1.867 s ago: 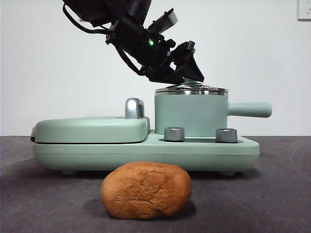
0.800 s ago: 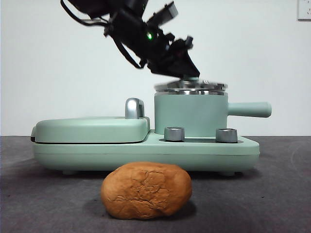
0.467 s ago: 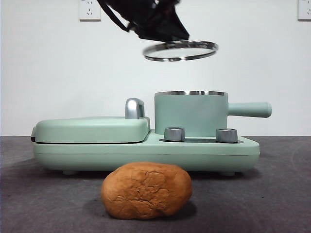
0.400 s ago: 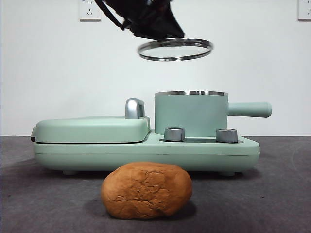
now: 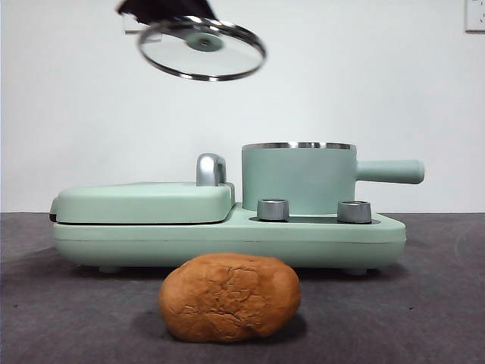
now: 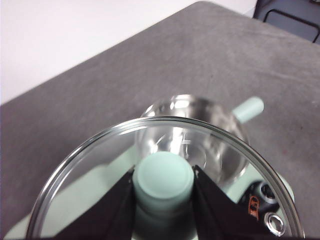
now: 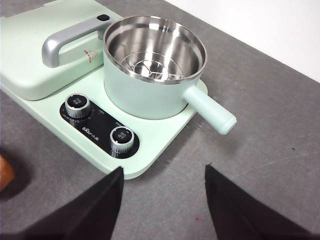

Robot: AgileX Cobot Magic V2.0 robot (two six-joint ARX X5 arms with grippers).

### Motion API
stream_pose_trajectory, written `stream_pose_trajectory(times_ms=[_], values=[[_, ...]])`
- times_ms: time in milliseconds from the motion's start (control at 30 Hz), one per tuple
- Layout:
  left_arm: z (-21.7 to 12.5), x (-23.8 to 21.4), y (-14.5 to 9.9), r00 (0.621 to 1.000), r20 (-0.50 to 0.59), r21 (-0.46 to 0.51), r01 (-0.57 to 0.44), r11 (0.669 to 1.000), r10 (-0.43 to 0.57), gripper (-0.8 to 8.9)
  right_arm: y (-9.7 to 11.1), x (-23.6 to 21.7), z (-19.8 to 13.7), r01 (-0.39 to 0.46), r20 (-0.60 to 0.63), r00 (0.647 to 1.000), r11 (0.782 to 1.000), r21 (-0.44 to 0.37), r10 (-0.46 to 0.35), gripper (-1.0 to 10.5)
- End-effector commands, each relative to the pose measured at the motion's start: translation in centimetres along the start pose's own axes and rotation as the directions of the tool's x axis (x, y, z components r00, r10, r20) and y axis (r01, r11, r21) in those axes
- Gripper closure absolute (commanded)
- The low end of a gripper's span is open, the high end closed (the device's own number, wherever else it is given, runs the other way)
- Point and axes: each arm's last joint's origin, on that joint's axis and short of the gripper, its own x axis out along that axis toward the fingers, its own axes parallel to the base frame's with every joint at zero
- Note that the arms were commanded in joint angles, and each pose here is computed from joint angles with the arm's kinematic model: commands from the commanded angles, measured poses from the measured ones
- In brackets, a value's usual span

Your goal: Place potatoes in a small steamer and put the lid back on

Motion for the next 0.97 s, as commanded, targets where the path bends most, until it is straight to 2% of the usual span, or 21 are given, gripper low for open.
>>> stream_pose_trajectory(times_ms=[33, 267, 367, 500, 633, 733, 967], values=[[0.4, -1.7, 0.0, 0.999, 0.036, 0.001, -0.021, 1.000, 0.021, 7.99, 0.0, -0.2, 0.6, -0.005, 0.023, 1.000, 1.000, -0.001, 0.005, 6.9], [-1.0, -5.8, 0.0, 0.994, 0.066, -0.030, -0.080, 0.996, 0.082, 7.99, 1.0, 0.3, 0.9, -0.094, 0.030, 0.995, 0.994, -0.053, 0.096, 6.7], [-1.3, -7.1, -0.1, 0.993, 0.063, -0.042, -0.097, 0.994, 0.099, 7.99, 1.9, 1.2, 1.2, -0.188, 0.012, 0.982, 0.976, -0.114, 0.191, 6.5], [-1.4, -8.3, -0.2, 0.991, 0.063, -0.049, -0.113, 0.992, 0.116, 7.99, 3.7, 3.4, 1.5, -0.333, -0.049, 0.943, 0.924, -0.190, 0.330, 6.3], [-1.3, -8.7, -0.2, 0.990, 0.074, -0.047, -0.119, 0.992, 0.122, 7.99, 5.6, 6.1, 1.8, -0.438, -0.108, 0.899, 0.872, -0.219, 0.425, 5.9], [-1.2, -8.7, -0.2, 0.989, 0.078, -0.045, -0.120, 0.992, 0.123, 7.99, 6.9, 8.3, 1.7, -0.493, -0.157, 0.869, 0.841, -0.222, 0.468, 5.8], [-1.2, -8.7, -0.2, 0.989, 0.079, -0.051, -0.119, 0.992, 0.123, 7.99, 9.2, 12.8, 0.4, -0.583, -0.278, 0.804, 0.790, -0.191, 0.526, 5.7]])
